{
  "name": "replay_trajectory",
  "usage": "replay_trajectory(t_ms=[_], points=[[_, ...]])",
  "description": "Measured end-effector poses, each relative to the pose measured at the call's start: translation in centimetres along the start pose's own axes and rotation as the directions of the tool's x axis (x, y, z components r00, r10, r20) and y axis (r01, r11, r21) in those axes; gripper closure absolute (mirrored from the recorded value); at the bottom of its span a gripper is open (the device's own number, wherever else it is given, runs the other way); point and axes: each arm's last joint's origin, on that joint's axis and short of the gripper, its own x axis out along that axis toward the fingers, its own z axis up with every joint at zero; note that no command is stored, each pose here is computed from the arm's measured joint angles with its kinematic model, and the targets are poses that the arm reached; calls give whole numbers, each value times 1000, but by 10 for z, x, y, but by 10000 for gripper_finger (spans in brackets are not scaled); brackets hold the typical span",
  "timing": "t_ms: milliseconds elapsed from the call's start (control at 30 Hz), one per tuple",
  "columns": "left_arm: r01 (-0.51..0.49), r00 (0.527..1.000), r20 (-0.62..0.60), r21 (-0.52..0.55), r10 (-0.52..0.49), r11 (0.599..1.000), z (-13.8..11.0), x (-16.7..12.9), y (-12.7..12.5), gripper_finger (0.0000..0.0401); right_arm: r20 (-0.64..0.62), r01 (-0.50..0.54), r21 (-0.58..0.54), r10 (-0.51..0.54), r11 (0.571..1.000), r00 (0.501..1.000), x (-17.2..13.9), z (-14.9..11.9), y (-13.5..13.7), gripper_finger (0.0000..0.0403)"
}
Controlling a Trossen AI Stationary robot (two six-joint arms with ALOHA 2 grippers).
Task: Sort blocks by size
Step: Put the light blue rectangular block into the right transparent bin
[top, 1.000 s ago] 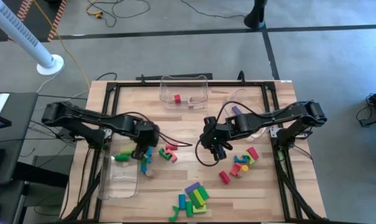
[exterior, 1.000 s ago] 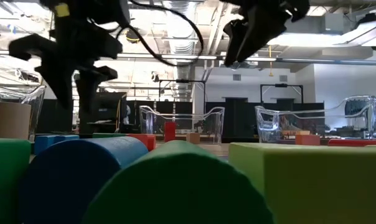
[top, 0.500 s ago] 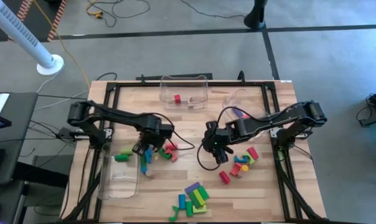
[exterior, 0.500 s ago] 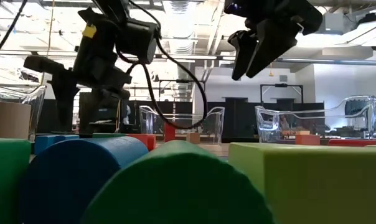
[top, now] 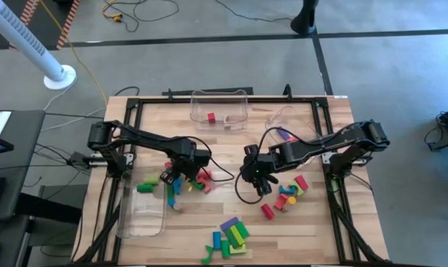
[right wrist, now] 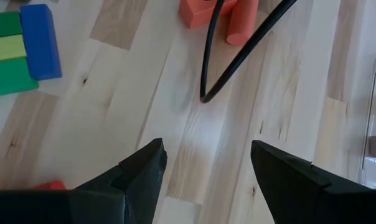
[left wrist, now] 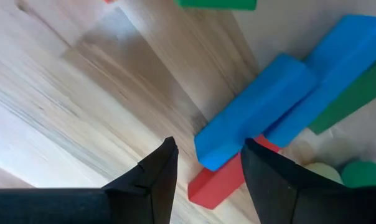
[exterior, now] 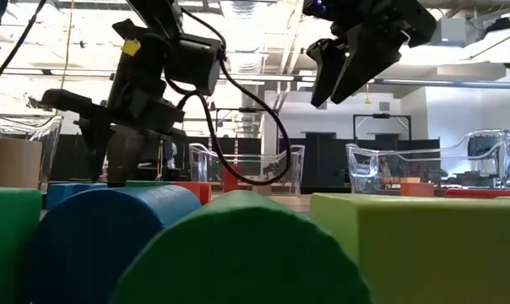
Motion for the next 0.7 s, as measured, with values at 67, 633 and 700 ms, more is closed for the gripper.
replay_trajectory(t_ms=[67, 633, 700], points=[[-13, 1000, 19, 9, 13, 1000, 2, 0, 1, 235, 6, 1, -1, -1, 1000, 1000, 0, 1, 0, 132], [-213, 977, 0, -35, 214, 976, 7, -1, 12, 235, 18, -5, 6, 4, 1000, 1000, 0, 2, 0, 132], [-209, 978, -16, -41, 208, 977, 5, -1, 11, 235, 19, -13, 6, 12, 1000, 1000, 0, 2, 0, 132]])
